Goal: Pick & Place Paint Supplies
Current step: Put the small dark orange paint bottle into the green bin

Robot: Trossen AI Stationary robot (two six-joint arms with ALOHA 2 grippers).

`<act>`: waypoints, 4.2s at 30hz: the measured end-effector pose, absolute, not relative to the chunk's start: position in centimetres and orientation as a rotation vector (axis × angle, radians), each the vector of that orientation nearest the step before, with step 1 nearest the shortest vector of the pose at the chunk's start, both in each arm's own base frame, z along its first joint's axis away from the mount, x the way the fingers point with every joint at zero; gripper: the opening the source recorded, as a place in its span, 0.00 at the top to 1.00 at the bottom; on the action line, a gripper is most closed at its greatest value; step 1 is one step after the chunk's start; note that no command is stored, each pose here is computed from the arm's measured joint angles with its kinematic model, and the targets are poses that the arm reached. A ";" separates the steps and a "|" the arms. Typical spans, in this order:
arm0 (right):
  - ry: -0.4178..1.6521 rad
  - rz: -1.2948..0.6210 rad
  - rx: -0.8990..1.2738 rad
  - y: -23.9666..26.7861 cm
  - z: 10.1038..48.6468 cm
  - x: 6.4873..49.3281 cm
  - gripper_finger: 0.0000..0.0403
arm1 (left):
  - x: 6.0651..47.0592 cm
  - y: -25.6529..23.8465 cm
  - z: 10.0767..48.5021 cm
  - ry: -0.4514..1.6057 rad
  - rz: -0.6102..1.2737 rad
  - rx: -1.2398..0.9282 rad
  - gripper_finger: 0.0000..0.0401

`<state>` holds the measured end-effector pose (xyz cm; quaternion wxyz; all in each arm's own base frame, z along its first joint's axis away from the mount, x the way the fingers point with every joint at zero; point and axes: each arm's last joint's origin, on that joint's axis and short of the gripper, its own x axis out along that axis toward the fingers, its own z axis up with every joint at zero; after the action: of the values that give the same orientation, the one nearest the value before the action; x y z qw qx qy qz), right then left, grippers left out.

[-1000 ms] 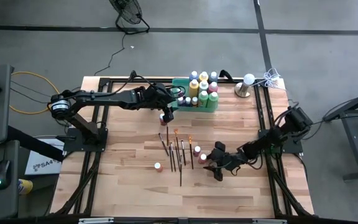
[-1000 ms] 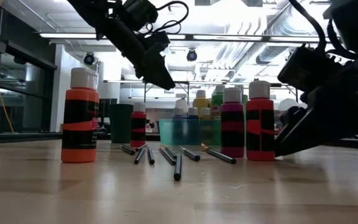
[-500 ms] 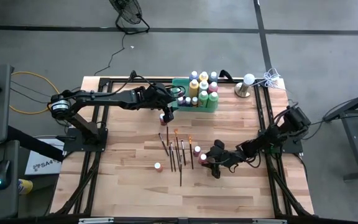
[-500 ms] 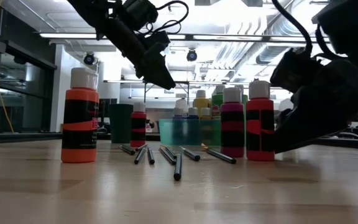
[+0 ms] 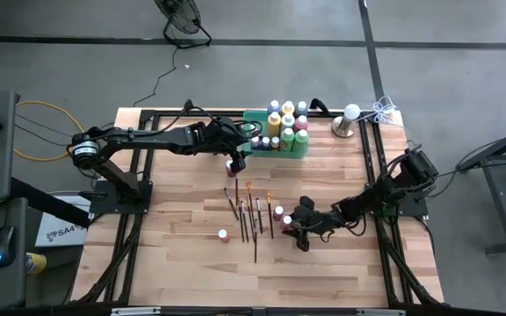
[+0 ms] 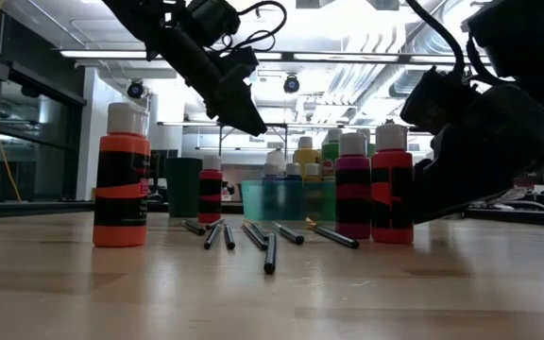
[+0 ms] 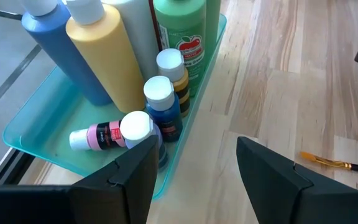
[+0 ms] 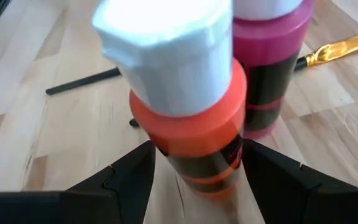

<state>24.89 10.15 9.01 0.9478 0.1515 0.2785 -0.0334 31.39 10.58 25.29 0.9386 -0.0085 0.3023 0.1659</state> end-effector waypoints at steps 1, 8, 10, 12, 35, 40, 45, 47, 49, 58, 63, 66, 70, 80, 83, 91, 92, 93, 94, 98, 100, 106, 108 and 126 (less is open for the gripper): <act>0.569 -0.071 0.306 10.1 9.0 24.9 0.43 | 31.4 10.6 25.3 0.618 0.339 -0.017 0.48; 0.586 -0.079 0.302 10.1 8.8 24.8 0.54 | 31.4 10.6 25.3 0.619 0.339 -0.017 0.48; 0.584 -0.083 0.305 10.0 8.8 24.8 0.60 | 31.4 10.6 25.3 0.619 0.339 -0.017 0.48; 0.583 -0.086 0.306 9.9 8.9 24.9 0.65 | 31.4 10.6 25.3 0.619 0.339 -0.017 0.48; 0.737 -0.130 0.360 9.0 11.4 22.7 0.73 | 31.5 10.3 25.3 0.611 0.224 -0.042 0.48; 0.671 -0.246 0.295 7.9 13.7 21.8 0.73 | 31.6 10.3 25.4 0.594 0.225 -0.040 0.48; 0.575 -0.320 0.254 5.9 15.3 22.2 0.73 | 31.9 10.1 25.8 0.531 0.144 -0.055 0.48; 0.569 -0.326 0.251 5.0 15.3 22.7 0.72 | 32.1 9.9 26.2 0.492 0.098 -0.055 0.48; 0.568 -0.307 0.260 3.9 15.3 23.2 0.72 | 32.4 9.5 26.4 0.463 0.080 -0.042 0.48; 0.495 -0.240 0.288 0.0 16.4 24.9 0.72 | 33.1 7.2 26.7 0.432 -0.010 0.089 0.48; 0.467 -0.176 0.236 -0.7 18.4 26.8 0.72 | 33.4 7.1 27.7 0.433 -0.018 0.110 0.48; 0.498 -0.173 0.195 -1.1 18.9 28.2 0.72 | 33.5 7.2 29.0 0.458 -0.023 0.116 0.48; 0.531 -0.173 0.184 -1.7 19.2 30.1 0.72 | 33.4 7.1 30.5 0.527 -0.046 0.160 0.48; 0.553 -0.189 0.183 -2.7 18.6 33.1 0.71 | 33.2 7.0 30.9 0.589 -0.088 0.192 0.48; 0.552 -0.171 0.180 -2.9 18.5 34.0 0.71 | 33.4 7.1 30.4 0.606 -0.096 0.186 0.48; 0.551 -0.192 0.179 -3.7 18.6 34.4 0.71 | 33.6 7.2 29.5 0.659 -0.105 0.179 0.48; 0.553 -0.197 0.182 -3.8 18.5 34.4 0.71 | 33.6 7.2 29.4 0.659 -0.105 0.179 0.48; 0.552 -0.198 0.184 -3.9 18.6 34.4 0.71 | 33.6 7.2 29.3 0.670 -0.106 0.176 0.48; 0.550 -0.198 0.185 -4.0 18.6 34.4 0.71 | 33.6 7.2 29.3 0.673 -0.104 0.177 0.48; 0.541 -0.200 0.192 -4.1 18.6 34.4 0.71 | 34.0 7.3 28.9 0.668 -0.104 0.178 0.48; 0.542 -0.201 0.193 -4.1 18.6 34.4 0.71 | 34.2 7.3 28.8 0.659 -0.103 0.180 0.48; 0.553 -0.202 0.193 -4.1 18.5 34.3 0.71 | 34.4 7.4 28.8 0.642 -0.106 0.182 0.51; 0.556 -0.202 0.194 -4.1 18.5 34.3 0.71 | 34.4 7.4 28.8 0.644 -0.107 0.182 0.55; 0.589 -0.198 0.167 -3.9 18.4 34.1 0.63 | 34.3 7.3 28.6 0.660 -0.112 0.178 0.72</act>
<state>34.08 -3.89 18.41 0.9487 0.0819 0.2895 -0.0972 34.32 7.31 28.65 0.9406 0.0871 0.3234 -0.0551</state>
